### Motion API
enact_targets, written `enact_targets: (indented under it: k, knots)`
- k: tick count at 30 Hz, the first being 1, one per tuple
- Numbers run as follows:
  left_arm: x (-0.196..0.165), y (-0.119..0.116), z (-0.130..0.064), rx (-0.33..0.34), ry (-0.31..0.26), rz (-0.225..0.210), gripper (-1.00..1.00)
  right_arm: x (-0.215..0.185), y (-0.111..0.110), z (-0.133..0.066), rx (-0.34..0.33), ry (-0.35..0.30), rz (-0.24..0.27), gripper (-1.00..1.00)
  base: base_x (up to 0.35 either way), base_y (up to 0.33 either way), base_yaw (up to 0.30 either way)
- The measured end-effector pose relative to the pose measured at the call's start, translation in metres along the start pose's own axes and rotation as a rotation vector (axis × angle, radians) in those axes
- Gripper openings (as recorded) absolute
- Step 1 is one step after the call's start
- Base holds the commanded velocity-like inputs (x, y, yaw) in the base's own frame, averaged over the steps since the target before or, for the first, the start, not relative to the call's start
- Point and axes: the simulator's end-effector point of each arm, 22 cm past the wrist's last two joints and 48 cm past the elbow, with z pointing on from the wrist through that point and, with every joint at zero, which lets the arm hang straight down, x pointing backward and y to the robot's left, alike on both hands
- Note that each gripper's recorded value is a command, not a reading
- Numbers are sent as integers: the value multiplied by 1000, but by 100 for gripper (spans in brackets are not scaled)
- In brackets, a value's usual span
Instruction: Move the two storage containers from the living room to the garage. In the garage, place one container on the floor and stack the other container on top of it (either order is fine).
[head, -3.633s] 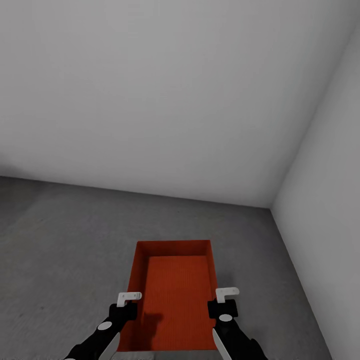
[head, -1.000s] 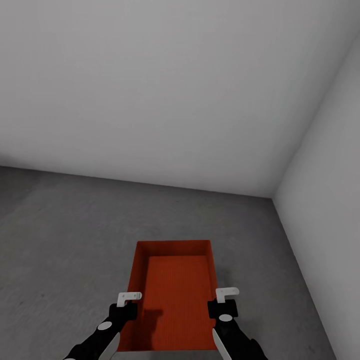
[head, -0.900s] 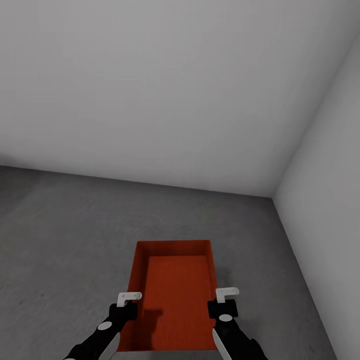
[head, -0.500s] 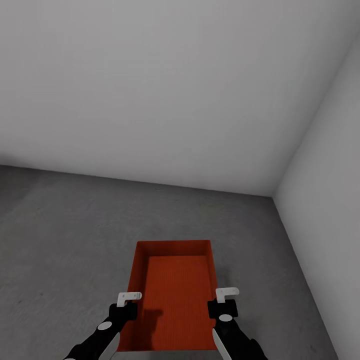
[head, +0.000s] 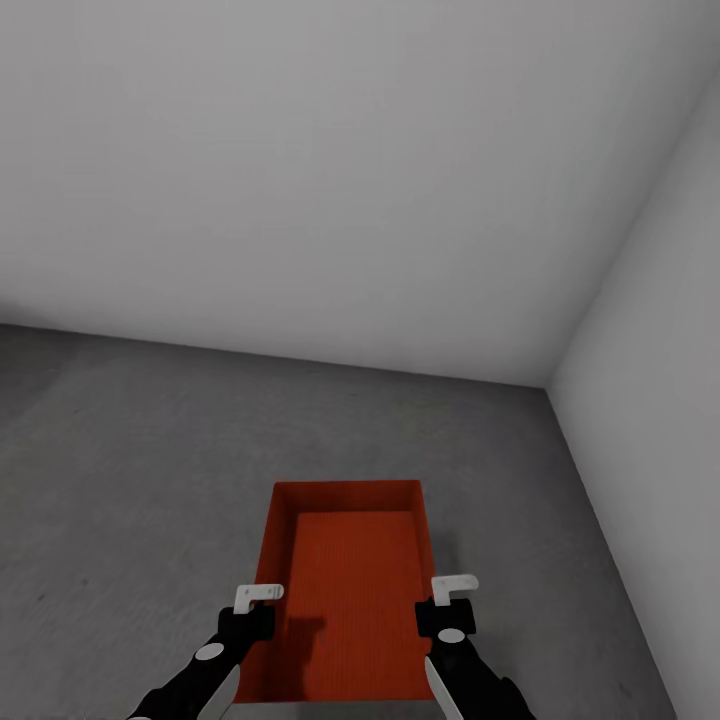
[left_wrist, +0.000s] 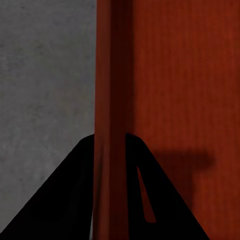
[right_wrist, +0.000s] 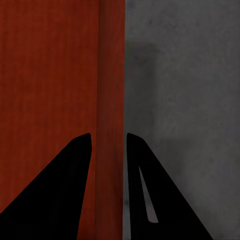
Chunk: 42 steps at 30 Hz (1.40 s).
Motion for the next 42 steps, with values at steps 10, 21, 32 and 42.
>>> enact_targets:
  k: [10, 21, 32, 42]
  knots:
    - [10, 1, 10, 0, 4, 0, -100, 9, 3, 10, 1, 4, 0, -100, 0, 0, 0]
    - [21, 1, 24, 0, 3, 1, -100, 19, 6, 25, 1, 3, 0, -100, 0, 0, 0]
    - [28, 2, 31, 0, 4, 1, -100, 25, 7, 32, 1, 3, 0, -100, 0, 0, 0]
    - [39, 3, 43, 0, 3, 1, -100, 35, 11, 45, 1, 3, 0, -100, 0, 0, 0]
